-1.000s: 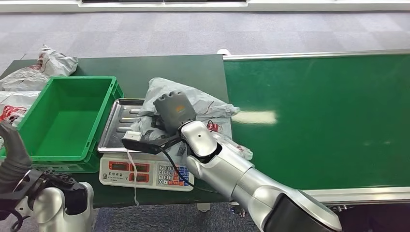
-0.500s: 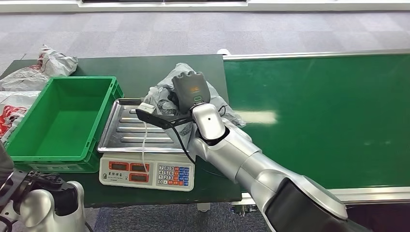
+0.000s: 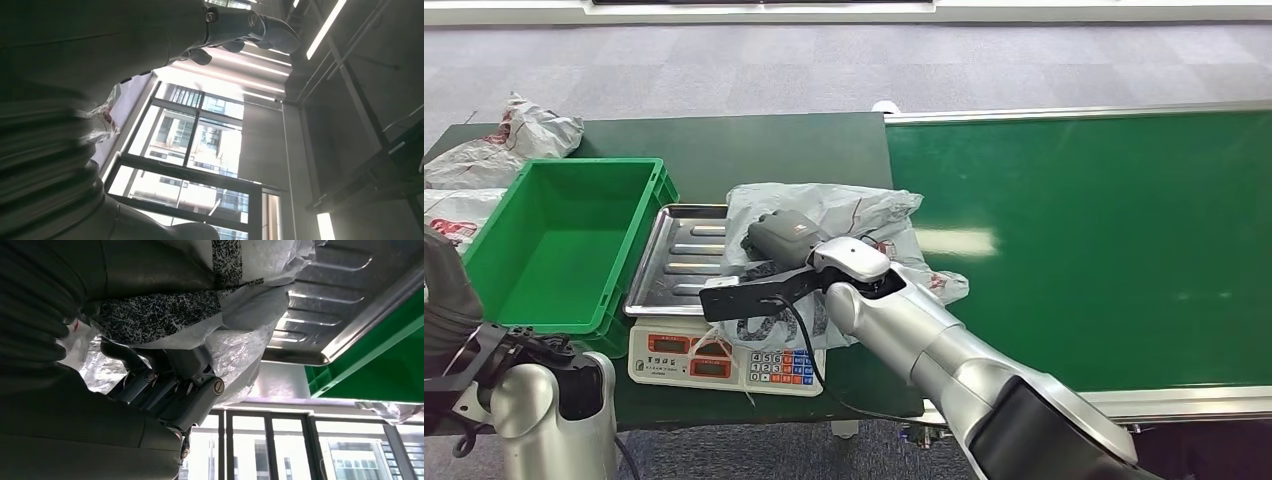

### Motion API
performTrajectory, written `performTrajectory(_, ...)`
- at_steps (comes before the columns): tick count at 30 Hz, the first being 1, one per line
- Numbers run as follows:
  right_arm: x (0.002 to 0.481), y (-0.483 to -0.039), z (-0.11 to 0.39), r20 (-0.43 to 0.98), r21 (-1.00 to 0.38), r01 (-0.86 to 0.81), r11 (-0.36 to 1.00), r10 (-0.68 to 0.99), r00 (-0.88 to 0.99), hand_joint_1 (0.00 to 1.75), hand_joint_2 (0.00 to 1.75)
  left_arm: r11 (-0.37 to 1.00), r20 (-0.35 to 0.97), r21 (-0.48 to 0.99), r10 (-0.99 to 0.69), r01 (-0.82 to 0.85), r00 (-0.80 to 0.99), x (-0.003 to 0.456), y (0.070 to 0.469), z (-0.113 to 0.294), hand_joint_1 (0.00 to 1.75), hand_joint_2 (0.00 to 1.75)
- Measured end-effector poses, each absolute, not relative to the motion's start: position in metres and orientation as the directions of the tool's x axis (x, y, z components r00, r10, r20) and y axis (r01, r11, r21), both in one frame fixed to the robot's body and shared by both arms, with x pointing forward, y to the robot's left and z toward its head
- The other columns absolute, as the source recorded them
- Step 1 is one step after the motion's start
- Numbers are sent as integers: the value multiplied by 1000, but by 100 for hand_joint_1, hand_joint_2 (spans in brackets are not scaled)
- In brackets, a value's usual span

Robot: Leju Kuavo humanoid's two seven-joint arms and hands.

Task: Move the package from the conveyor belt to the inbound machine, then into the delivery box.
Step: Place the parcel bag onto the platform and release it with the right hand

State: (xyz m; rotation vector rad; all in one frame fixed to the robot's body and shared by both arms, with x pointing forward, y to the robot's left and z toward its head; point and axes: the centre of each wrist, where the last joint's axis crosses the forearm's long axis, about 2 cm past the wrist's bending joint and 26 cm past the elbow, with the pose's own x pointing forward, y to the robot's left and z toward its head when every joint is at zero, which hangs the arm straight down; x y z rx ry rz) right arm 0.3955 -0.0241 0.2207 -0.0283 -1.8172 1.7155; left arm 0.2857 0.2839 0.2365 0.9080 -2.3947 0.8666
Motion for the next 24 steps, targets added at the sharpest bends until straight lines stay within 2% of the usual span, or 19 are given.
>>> performTrajectory(8,393,-24,216,529,-848,-503,168,341,-777,175,175,601,579,-389,-430,-698,-693,286,281,236,0,175)
performTrajectory(9,392,-23,215,535,-844,-511,166,335,-775,166,175,602,579,-389,-430,-698,-693,286,281,236,0,175)
performTrajectory(11,391,-23,213,541,-839,-518,164,333,-772,79,175,602,580,-388,-429,-698,-693,286,280,236,0,175)
performTrajectory(12,390,-22,213,542,-839,-518,165,336,-770,35,131,602,580,-388,-429,-698,-692,286,280,236,0,175)
performTrajectory(13,390,-22,212,540,-840,-516,167,341,-769,0,87,602,581,-387,-429,-698,-692,286,280,235,0,175)
performTrajectory(15,389,-21,212,530,-847,-502,175,360,-768,0,0,602,582,-386,-429,-699,-690,285,281,235,0,175)
performTrajectory(24,389,-21,214,483,-875,-407,261,421,-768,0,0,599,588,-379,-433,-705,-683,280,281,231,0,175)
